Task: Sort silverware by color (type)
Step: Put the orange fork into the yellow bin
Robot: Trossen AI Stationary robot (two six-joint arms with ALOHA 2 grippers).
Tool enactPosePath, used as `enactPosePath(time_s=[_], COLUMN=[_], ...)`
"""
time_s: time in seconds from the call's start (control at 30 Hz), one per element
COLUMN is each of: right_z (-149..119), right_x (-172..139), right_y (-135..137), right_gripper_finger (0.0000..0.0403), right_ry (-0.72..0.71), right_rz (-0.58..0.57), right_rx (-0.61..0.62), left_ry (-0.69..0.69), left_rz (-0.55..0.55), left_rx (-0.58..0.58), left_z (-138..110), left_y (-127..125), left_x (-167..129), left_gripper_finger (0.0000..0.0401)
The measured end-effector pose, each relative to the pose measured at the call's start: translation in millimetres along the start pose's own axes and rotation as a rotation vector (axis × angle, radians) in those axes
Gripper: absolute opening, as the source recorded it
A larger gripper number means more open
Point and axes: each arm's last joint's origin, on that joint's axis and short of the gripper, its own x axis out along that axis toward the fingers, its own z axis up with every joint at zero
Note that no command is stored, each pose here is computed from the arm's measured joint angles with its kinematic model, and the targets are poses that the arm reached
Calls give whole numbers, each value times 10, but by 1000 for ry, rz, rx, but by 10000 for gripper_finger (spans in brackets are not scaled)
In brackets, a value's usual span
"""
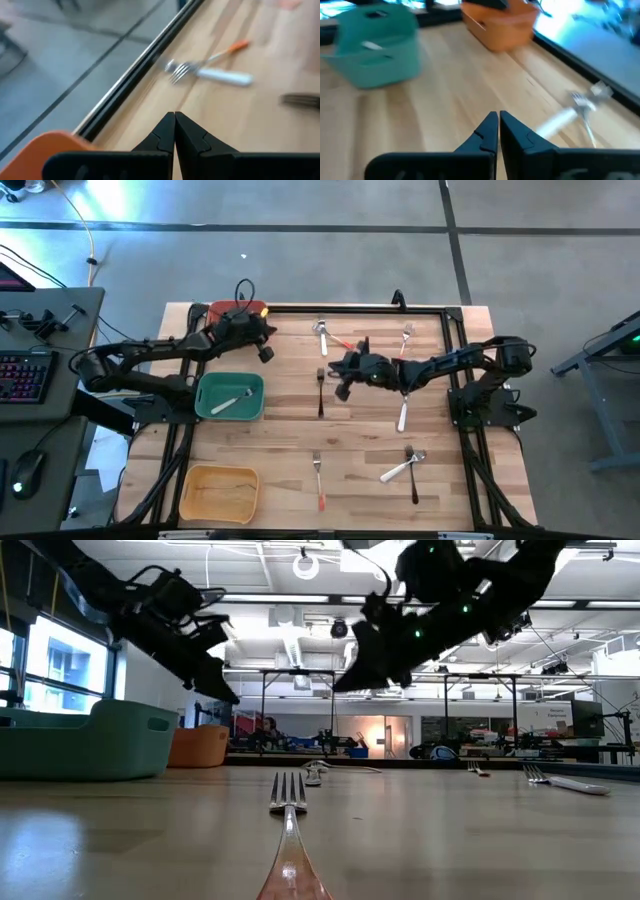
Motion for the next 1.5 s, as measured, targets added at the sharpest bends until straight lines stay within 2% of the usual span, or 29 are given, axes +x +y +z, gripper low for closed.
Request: enactPosePath(time_s=[0.2, 0.37, 0.5, 0.63, 0.8, 1.1, 1.5], right_z=[18, 132, 218, 311, 372, 216, 299], right_x=[63, 115, 141, 156, 170, 301, 884], right_y=[-154, -297, -436, -583, -809, -1202, -1407], right_gripper_finger=[0, 1, 24, 73, 118, 118, 117], right_ry=[117, 181, 251, 303, 353, 429, 672], right_rz=[-53, -101, -147, -186, -162, -129, -114], right_rx=[32, 21, 18, 20, 61, 115, 48], left_ry=[-233, -323, -350, -375, -421, -434, -434], left_rz=[-135, -229, -252, -287, -364, -377, -377], left_rx=[-39, -19, -20, -50, -36, -63, -65], left_z=[-133, -193, -203, -174, -133, -114, -113], left_y=[-201, -330, -374, -410, -450, -455, -454], left_x=[-195, -349, -422, -470, -531, -560, -560], left_gripper_finger=[0, 0, 0, 0, 0, 0, 0])
